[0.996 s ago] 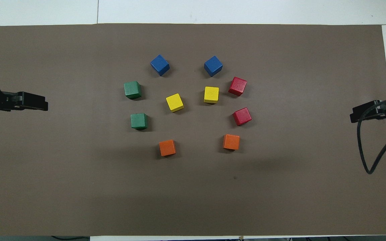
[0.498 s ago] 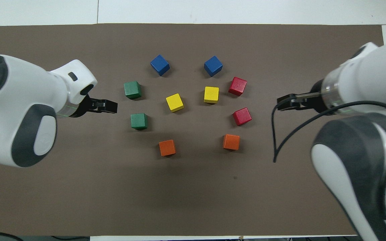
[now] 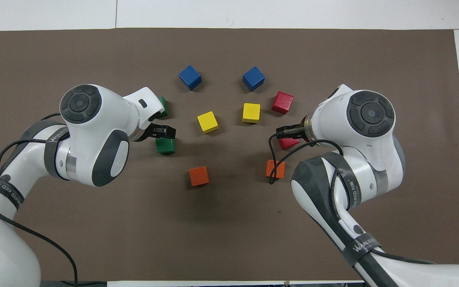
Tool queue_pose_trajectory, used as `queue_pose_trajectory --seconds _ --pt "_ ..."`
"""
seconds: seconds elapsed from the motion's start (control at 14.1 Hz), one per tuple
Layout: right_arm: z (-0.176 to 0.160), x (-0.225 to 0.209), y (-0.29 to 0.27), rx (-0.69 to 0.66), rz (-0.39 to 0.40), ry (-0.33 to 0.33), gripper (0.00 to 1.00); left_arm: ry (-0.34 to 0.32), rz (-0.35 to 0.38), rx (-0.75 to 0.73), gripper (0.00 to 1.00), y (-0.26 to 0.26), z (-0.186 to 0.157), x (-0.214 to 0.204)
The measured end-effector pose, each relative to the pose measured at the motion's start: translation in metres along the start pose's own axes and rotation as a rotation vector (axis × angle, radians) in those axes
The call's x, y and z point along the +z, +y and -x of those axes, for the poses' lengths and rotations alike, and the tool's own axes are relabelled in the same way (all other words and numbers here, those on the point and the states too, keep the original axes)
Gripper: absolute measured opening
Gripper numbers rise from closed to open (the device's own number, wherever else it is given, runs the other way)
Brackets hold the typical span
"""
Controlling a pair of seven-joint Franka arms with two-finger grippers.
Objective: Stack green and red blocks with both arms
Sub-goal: 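Grasp a green cube with the left gripper while the right gripper grasps red, then carry the green cube outward with the left gripper while the right gripper carries red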
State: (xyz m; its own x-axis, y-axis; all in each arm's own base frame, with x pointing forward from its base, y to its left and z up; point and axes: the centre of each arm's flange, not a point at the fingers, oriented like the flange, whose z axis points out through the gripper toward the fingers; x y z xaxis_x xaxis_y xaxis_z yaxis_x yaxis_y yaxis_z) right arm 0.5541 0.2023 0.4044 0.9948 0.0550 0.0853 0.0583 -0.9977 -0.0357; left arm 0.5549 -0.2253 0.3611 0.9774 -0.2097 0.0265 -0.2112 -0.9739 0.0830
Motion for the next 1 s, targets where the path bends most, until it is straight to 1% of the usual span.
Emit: queue_pose_trajectory --seconds 0.14,0.28,0.43,0.71,1.0 --pt "0.000 0.007 0.001 0.002 0.004 -0.010 1.00 -0.022 -0.001 -0.006 1.00 -0.001 0.000 0.015" --pt "0.000 0.011 0.002 -0.004 0.005 -0.016 1.00 -0.033 -0.002 -0.042 1.00 -0.002 -0.001 0.028" --pt "-0.001 0.016 0.001 -0.024 0.001 -0.002 1.00 -0.042 -0.003 -0.089 1.00 -0.001 -0.002 0.039" --pt "0.003 0.034 -0.004 -0.043 -0.003 0.012 1.00 -0.042 -0.004 -0.153 1.00 0.010 0.000 0.044" --pt "0.010 0.052 -0.002 -0.048 -0.006 0.026 1.00 -0.044 -0.005 -0.161 1.00 0.012 0.007 0.055"
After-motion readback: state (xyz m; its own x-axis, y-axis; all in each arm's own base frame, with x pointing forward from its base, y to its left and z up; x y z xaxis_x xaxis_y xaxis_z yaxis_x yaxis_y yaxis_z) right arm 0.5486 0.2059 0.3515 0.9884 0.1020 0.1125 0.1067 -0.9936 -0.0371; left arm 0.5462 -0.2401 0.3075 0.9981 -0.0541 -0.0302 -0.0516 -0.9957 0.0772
